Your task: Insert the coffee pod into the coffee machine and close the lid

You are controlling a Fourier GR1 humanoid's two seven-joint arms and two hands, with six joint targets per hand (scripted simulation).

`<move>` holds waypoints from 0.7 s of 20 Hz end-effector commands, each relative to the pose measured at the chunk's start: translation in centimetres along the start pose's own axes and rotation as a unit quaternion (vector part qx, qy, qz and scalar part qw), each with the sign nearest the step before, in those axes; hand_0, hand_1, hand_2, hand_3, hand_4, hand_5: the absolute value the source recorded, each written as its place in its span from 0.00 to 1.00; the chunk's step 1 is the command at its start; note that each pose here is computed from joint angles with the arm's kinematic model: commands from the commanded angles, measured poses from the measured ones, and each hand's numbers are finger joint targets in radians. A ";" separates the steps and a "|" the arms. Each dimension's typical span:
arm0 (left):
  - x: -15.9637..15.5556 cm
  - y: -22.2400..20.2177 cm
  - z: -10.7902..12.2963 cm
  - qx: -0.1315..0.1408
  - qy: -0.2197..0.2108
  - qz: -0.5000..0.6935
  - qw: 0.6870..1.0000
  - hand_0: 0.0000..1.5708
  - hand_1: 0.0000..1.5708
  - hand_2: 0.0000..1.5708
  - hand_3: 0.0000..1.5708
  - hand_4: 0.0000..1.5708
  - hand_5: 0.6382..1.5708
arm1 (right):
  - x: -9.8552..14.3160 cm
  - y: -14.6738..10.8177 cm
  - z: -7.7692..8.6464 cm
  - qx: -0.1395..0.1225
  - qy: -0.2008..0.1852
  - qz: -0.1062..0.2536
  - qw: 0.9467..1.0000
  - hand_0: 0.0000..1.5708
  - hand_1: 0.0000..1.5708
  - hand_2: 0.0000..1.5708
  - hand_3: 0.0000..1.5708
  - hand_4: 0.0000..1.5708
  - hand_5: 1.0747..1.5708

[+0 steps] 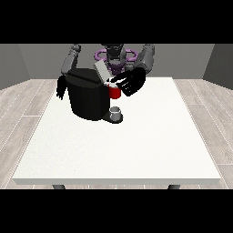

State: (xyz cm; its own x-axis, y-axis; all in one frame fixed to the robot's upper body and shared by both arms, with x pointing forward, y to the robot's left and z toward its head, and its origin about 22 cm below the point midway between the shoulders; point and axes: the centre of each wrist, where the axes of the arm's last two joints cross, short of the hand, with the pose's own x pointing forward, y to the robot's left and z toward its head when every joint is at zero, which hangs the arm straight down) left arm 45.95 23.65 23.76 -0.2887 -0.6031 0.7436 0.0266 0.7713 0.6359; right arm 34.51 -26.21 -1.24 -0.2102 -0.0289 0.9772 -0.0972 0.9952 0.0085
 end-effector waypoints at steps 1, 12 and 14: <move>-3.7 -5.9 1.9 -0.053 -0.030 0.051 0.997 0.00 0.00 0.00 0.00 0.00 1.00 | -2.1 -3.5 3.2 -0.046 0.045 -0.004 0.998 0.00 0.00 0.00 0.00 0.22 1.00; -14.2 -16.3 11.9 -0.090 0.012 0.283 0.955 0.00 0.00 0.00 0.00 0.09 1.00 | -7.5 -6.0 14.1 -0.108 0.114 -0.023 0.987 0.00 0.00 0.00 0.00 0.14 1.00; -17.7 -16.5 15.4 -0.082 0.060 0.302 0.948 0.00 0.00 0.00 0.00 0.15 1.00 | -7.6 -3.6 13.8 -0.088 0.131 -0.020 0.987 0.00 0.00 0.00 0.00 0.11 1.00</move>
State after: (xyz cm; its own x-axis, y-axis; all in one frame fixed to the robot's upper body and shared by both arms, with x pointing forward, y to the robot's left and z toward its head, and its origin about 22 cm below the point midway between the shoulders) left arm 39.59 22.83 2.42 -0.1547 -0.1894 0.9696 0.3227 0.9179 0.2308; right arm 24.75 -32.36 -10.52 0.0153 -0.0712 0.9973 0.0836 0.9941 0.0696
